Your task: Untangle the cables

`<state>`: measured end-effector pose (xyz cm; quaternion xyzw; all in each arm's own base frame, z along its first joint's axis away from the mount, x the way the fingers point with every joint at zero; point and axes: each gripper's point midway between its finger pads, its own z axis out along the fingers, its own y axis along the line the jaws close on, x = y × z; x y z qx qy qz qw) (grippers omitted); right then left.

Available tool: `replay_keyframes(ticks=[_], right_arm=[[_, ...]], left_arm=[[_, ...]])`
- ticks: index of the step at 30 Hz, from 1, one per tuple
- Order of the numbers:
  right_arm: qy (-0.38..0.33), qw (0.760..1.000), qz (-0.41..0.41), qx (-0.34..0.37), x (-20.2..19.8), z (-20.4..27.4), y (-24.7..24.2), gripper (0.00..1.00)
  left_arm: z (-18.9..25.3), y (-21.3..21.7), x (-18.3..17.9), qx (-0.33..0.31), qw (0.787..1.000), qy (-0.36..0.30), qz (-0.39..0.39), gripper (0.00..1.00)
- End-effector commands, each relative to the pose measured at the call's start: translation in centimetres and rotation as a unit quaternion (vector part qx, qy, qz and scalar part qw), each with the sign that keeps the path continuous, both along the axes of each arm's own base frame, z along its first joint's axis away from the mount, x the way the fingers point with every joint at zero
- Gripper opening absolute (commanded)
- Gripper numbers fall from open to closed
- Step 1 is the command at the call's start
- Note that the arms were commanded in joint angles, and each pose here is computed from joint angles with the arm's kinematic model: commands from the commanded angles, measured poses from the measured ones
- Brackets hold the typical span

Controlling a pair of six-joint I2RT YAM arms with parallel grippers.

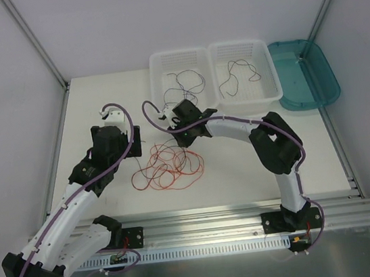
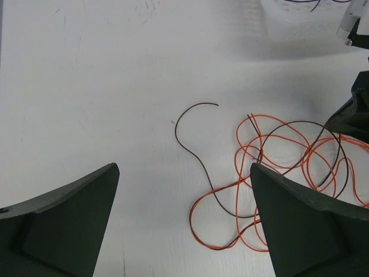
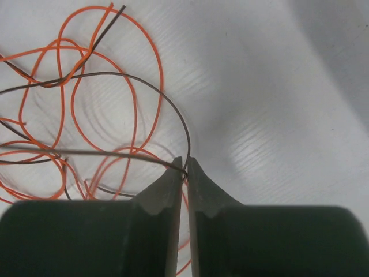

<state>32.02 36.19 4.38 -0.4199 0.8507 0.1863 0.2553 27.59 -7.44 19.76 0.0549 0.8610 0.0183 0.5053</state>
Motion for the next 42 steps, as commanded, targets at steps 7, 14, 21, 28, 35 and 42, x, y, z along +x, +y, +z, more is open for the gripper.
replay_keyframes(ticks=[7, 14, 21, 28, 35, 42], right_arm=[[-0.081, 0.995, -0.007, 0.066, -0.1, 10.1, -0.5, 0.01], [-0.156, 0.980, -0.061, 0.105, -1.8, 22.2, -4.7, 0.01], [-0.231, 0.950, -0.134, 0.163, -3.9, 32.4, -9.9, 0.01], [-0.300, 0.908, -0.209, 0.207, -5.4, 39.2, -15.4, 0.01], [-0.383, 0.843, -0.269, 0.266, -7.4, 48.1, -21.2, 0.01], [-0.488, 0.741, -0.347, 0.305, -9.1, 56.0, -27.8, 0.01]], left_arm=[[0.2, -1.2, 0.4, -0.017, 0.999, 0.000, -0.028, 0.99], [-0.2, -2.1, 0.4, -0.023, 0.998, 0.009, -0.049, 0.99], [-0.2, -3.0, 0.2, -0.034, 0.997, 0.015, -0.074, 0.99], [-0.9, -4.0, 0.1, -0.041, 0.994, 0.031, -0.096, 0.99], [-1.5, -4.5, 0.1, -0.043, 0.992, 0.045, -0.109, 0.99], [-2.1, -4.8, 0.1, -0.042, 0.991, 0.056, -0.115, 0.99]])
